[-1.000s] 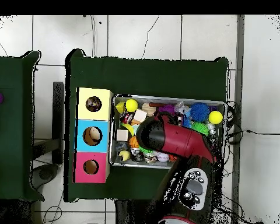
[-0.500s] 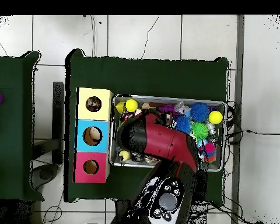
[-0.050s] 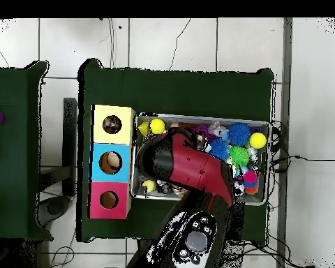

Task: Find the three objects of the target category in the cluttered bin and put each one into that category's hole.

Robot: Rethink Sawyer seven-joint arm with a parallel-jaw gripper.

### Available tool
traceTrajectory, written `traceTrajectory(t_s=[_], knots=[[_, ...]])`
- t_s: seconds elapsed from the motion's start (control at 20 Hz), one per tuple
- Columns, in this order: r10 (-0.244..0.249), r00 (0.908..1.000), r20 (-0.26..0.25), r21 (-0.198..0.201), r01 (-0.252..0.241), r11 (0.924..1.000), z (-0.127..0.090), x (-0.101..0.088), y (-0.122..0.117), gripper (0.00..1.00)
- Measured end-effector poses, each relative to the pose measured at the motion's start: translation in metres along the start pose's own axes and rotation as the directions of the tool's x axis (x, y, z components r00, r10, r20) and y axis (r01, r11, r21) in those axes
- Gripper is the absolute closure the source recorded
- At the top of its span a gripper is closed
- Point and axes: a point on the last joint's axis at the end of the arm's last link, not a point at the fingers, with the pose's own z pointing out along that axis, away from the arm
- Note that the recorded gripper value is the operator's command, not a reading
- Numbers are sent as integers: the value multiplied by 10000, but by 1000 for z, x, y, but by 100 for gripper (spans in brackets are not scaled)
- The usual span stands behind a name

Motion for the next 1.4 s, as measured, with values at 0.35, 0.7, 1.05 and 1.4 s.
traceTrajectory(t_s=[0.35, 0.7, 1.05, 1.4], knots=[[49, 9998, -172, 133, -47, 9999, 31, 4, 2, 0], [98, 9999, -131, 280, -94, 9996, 51, 12, 1, 0], [318, 9994, -106, 361, -314, 9989, 54, 11, 1, 0], [350, 9993, 123, 433, -355, 9984, 37, 6, 25, 0]])
